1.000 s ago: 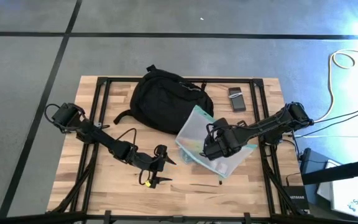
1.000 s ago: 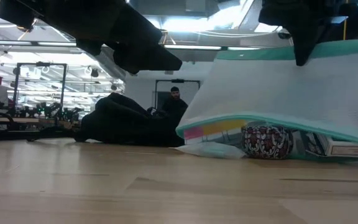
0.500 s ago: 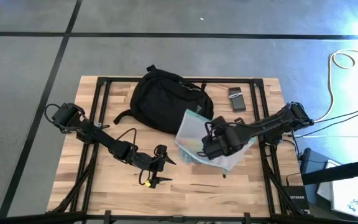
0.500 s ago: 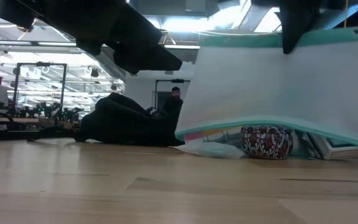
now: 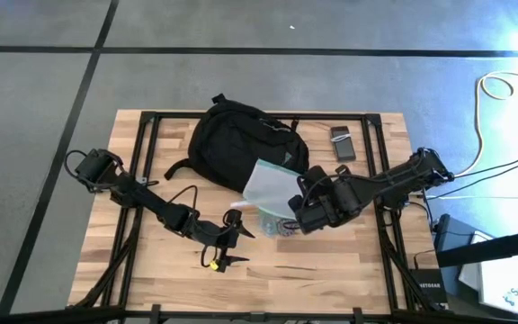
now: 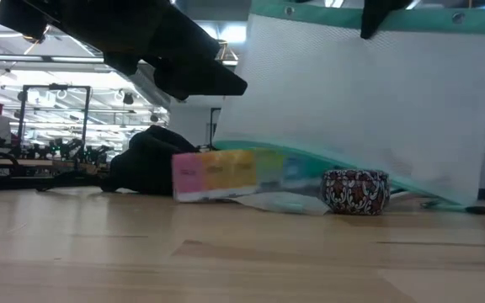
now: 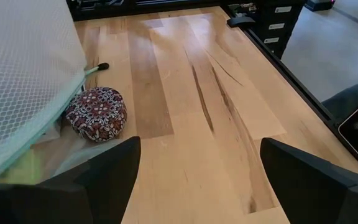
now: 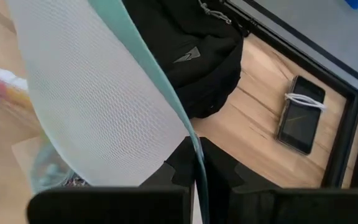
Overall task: Unpack backpack
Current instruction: Remove the items from the blue zip bag
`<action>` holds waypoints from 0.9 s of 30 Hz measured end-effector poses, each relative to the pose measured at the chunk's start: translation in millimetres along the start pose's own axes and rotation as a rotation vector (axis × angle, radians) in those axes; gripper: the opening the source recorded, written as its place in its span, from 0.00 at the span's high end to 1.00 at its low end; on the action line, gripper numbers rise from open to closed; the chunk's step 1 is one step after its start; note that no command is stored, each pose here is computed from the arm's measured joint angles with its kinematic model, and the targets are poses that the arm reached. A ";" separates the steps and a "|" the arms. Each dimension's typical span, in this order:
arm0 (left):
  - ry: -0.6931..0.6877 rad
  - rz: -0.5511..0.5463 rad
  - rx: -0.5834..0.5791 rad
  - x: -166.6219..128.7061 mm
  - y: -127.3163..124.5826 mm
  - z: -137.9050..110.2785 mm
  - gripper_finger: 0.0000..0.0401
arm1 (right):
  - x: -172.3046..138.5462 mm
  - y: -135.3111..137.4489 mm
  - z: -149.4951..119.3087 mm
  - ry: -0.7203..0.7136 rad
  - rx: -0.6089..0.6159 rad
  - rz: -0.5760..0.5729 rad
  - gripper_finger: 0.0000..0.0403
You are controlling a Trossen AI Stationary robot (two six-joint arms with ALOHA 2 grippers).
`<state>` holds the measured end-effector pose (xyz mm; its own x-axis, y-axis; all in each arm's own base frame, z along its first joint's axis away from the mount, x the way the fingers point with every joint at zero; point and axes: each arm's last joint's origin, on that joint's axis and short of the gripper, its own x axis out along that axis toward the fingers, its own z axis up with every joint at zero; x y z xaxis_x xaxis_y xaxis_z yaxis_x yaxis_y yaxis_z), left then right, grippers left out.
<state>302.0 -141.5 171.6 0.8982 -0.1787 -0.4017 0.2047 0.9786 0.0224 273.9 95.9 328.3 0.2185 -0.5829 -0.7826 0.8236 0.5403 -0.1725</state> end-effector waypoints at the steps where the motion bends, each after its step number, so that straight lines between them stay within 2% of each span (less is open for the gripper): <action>1: 0.000 0.000 0.000 0.0 0.0 0.0 0.21 | -0.1 0.0 0.1 -0.005 -0.007 -0.001 1.00; 14: 0.000 0.000 0.000 0.0 0.0 0.0 0.21 | 0.1 -0.1 0.7 -0.025 -0.066 -0.007 1.00; 19: 0.000 0.000 0.000 0.0 0.1 -0.1 0.21 | 0.1 -0.1 0.7 -0.026 -0.187 -0.008 1.00; 27: 0.001 0.001 0.000 0.1 0.1 -0.1 0.21 | -3.5 -4.9 3.7 -0.084 -0.262 -0.019 1.00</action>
<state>302.1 -141.4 171.5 0.8981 -0.1779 -0.4023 0.2041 0.9787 0.0227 271.1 93.0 334.1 0.2562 -0.6366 -0.7274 0.6670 0.6611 -0.3436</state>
